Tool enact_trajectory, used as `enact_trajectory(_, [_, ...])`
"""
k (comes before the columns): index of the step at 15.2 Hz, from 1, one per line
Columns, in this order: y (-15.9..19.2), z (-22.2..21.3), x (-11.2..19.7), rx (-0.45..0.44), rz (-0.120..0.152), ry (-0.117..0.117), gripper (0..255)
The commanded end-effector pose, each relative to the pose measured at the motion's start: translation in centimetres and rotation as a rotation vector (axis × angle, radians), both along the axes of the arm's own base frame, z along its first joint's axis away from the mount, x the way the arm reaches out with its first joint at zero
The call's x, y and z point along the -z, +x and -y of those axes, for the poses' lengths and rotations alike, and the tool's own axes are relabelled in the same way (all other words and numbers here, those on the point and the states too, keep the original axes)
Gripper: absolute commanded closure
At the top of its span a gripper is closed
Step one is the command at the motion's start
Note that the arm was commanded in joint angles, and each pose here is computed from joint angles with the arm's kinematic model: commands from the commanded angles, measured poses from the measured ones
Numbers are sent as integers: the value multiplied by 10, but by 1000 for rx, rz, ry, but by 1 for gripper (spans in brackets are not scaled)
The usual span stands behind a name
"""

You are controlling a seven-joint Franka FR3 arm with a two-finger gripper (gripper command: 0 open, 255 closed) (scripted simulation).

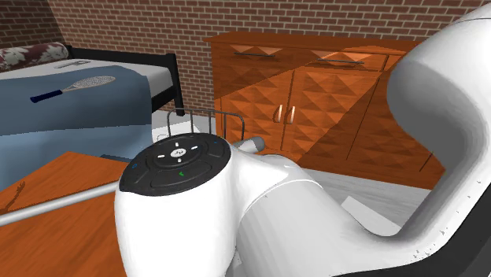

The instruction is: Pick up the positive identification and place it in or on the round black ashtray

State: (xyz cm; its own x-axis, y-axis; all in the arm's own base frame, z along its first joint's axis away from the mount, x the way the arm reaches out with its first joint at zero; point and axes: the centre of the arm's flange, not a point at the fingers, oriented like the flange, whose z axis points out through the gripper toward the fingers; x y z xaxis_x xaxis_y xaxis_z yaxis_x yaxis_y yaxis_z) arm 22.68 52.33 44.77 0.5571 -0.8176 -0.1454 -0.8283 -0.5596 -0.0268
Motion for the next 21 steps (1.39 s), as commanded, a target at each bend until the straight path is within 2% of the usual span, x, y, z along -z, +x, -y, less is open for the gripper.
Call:
enact_trajectory(1, [0,0,10,0,1,0,255])
enact_trajectory(11, [0,0,61,0,1,0,255])
enact_trajectory(18, [0,0,61,0,1,0,255])
enact_trajectory(19, [0,0,61,0,1,0,0])
enact_trajectory(21, [0,0,61,0,1,0,0])
